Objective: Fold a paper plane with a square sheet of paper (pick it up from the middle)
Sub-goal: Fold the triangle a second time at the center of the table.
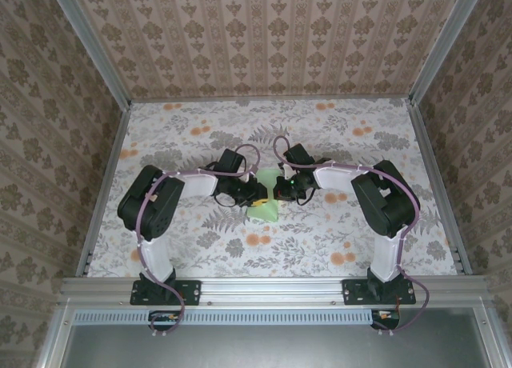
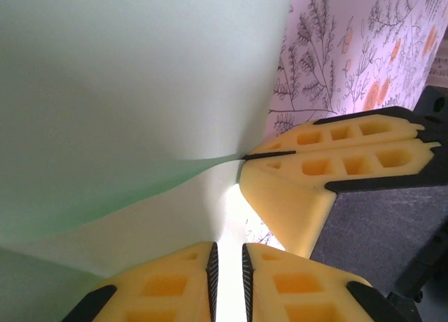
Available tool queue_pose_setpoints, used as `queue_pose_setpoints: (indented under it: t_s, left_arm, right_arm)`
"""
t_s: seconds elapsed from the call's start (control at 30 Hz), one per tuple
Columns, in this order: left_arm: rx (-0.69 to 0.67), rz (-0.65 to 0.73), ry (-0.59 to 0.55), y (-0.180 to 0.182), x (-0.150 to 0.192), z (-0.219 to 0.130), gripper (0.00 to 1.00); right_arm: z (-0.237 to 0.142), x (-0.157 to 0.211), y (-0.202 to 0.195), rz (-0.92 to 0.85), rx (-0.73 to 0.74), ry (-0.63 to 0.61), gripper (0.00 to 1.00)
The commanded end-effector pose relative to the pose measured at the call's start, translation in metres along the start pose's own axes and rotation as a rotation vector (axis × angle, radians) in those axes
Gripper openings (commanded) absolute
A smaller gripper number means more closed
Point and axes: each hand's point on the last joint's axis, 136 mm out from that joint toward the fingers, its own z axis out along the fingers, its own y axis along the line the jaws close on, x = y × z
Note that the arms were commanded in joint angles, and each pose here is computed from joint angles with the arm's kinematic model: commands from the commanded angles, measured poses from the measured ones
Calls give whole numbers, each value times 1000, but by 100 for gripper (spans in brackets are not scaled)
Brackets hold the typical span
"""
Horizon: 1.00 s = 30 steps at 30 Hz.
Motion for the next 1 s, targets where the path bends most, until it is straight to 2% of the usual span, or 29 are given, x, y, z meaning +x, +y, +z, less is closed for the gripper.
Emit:
queue_pose_setpoints:
  t_s: [0.0,0.97]
  left_arm:
    - [-71,40,3,2,2,-3,19]
    - [-112,4,55,18,11,12,15]
  right_arm:
    - [2,3,-10,12,50,22,3]
    - [5,5,-12,18,58,37,3]
